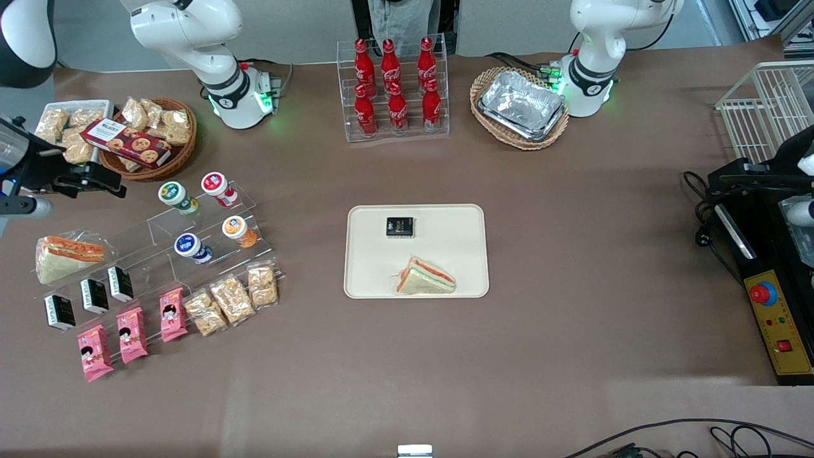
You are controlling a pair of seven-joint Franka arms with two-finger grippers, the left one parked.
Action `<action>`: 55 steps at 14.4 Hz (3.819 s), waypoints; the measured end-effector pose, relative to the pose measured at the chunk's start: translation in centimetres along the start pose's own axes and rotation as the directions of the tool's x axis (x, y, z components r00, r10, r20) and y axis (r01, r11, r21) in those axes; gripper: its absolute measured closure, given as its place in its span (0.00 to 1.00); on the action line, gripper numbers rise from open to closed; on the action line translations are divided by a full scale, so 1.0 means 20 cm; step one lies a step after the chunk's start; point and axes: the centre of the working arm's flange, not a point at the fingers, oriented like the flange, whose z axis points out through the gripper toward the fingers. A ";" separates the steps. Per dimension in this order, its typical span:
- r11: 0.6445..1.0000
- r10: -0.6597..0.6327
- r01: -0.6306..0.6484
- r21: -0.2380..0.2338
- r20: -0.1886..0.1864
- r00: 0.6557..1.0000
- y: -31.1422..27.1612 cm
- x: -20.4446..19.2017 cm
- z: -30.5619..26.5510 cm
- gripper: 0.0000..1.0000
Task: Place green gum on tray
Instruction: 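Move the right gripper over the green-capped gum bottle on the rack, then lower the right gripper and close it on the green gum bottle, then lift the green gum bottle and carry it over the cream tray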
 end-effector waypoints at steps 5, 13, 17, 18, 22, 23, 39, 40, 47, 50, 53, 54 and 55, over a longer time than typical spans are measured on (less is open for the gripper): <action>0.999 -0.022 0.025 0.036 -0.079 0.997 0.04 -0.30 0.09 0.00; 0.998 -0.025 0.030 0.052 -0.096 0.995 0.07 -0.45 0.20 0.00; 0.999 -0.002 0.007 0.054 -0.088 0.996 0.11 -0.38 0.40 0.00; 0.999 -0.002 0.006 0.050 -0.079 0.997 0.11 -0.36 0.47 0.00; 0.999 -0.002 0.006 0.039 -0.090 0.996 0.09 -0.31 0.73 0.00; 0.999 -0.003 0.006 0.038 -0.094 0.996 0.09 -0.31 0.78 0.00; 0.999 -0.007 0.011 0.040 -0.094 0.996 0.06 -0.40 1.06 0.15; 0.999 -0.008 0.012 0.040 -0.092 0.996 0.06 -0.40 1.07 0.23; 0.999 -0.031 0.034 0.038 -0.090 0.995 0.07 -0.41 1.08 0.41; 0.999 -0.031 0.035 0.040 -0.106 0.994 0.07 -0.39 0.98 0.41; 0.998 -0.043 0.045 0.032 -0.065 0.997 0.09 -0.36 0.57 0.41; 0.998 -0.050 0.051 0.022 -0.062 0.997 0.09 -0.36 0.38 0.41; 0.998 -0.060 0.061 0.013 -0.062 0.996 0.08 -0.38 0.23 0.41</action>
